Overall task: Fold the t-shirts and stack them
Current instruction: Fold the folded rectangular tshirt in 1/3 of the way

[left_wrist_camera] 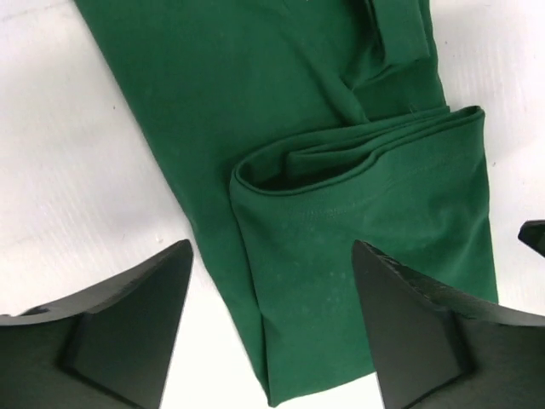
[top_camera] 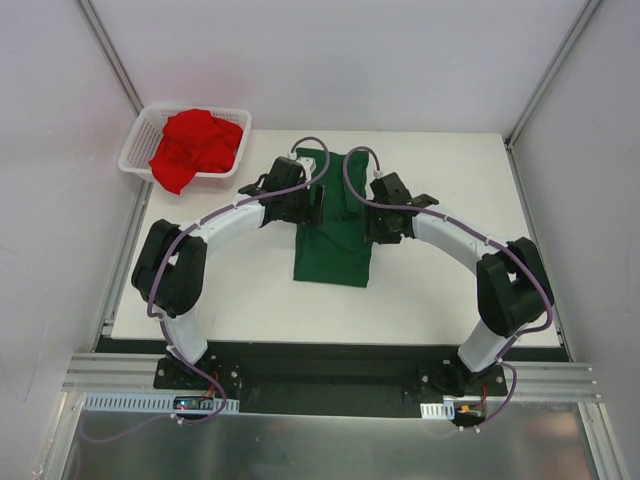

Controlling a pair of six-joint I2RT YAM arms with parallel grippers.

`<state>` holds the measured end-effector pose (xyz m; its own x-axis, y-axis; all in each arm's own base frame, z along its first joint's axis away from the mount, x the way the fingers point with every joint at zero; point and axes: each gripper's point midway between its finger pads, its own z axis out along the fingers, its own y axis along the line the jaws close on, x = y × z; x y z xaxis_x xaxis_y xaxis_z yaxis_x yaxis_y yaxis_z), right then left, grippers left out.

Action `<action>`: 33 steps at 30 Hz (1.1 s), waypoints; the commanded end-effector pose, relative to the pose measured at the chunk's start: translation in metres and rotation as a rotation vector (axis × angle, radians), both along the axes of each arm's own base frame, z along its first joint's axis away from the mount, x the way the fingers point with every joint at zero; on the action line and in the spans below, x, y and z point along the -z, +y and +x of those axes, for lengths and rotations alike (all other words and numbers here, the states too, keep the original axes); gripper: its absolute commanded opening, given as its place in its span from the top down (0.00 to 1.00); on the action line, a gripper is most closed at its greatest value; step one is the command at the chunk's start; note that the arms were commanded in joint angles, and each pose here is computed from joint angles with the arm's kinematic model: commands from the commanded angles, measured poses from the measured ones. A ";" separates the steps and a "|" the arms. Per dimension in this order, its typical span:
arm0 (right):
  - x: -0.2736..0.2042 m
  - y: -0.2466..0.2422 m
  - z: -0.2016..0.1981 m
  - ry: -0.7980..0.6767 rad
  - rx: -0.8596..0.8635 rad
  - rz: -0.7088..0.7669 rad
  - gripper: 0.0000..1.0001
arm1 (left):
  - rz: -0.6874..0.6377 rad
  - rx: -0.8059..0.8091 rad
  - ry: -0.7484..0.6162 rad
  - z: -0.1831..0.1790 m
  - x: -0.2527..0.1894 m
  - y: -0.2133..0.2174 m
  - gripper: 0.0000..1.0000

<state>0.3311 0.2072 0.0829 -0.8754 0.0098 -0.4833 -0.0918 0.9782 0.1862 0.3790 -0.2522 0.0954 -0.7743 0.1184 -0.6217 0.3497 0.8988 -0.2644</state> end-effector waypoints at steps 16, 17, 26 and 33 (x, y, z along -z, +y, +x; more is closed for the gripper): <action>-0.064 -0.031 -0.007 -0.125 0.072 0.040 0.54 | 0.030 0.039 0.002 0.026 0.031 -0.010 0.42; -0.065 -0.032 -0.008 -0.128 0.076 0.042 0.53 | 0.031 0.040 0.005 0.027 0.032 -0.010 0.42; -0.067 -0.044 -0.012 -0.125 0.093 0.039 0.53 | 0.017 0.047 0.011 0.033 0.036 -0.017 0.44; -0.062 -0.045 -0.013 -0.111 0.098 0.039 0.53 | 0.009 0.052 0.009 0.035 0.035 -0.020 0.57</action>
